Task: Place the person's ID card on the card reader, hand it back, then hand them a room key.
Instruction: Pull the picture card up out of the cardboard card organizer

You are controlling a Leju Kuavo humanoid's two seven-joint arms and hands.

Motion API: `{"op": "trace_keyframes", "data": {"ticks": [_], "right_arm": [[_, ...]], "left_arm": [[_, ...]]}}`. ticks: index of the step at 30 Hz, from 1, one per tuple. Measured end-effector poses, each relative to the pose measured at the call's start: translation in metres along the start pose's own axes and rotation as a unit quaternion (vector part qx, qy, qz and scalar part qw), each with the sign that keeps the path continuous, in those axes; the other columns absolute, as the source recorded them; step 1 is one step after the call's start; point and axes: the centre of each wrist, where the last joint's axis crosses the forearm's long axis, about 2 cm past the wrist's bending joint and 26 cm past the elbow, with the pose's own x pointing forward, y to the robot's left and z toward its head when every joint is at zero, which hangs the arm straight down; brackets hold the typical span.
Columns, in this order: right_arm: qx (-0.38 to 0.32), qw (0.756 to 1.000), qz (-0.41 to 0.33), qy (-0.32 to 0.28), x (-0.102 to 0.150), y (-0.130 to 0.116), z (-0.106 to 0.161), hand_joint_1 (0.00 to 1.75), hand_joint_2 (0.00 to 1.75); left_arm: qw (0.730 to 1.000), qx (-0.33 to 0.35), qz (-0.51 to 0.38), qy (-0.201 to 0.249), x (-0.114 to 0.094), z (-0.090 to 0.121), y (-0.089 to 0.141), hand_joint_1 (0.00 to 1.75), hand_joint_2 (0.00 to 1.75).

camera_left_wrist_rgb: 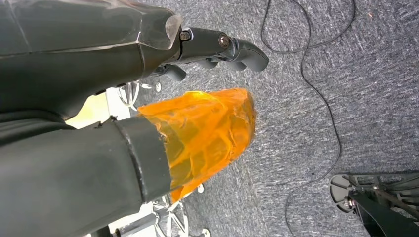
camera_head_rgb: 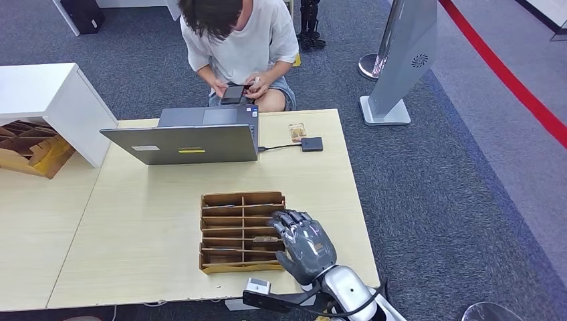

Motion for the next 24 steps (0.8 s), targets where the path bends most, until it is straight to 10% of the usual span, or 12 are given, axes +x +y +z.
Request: {"op": "trace_keyframes", "data": {"ticks": [24], "right_arm": [[0.020,1.000,-0.013,-0.002,0.0045,0.0053,-0.0086,0.67,1.75]], "left_arm": [[1.000,-0.001,-0.008,-0.003,0.0021,-0.0002,0.0001,0.00,0.00]]}}
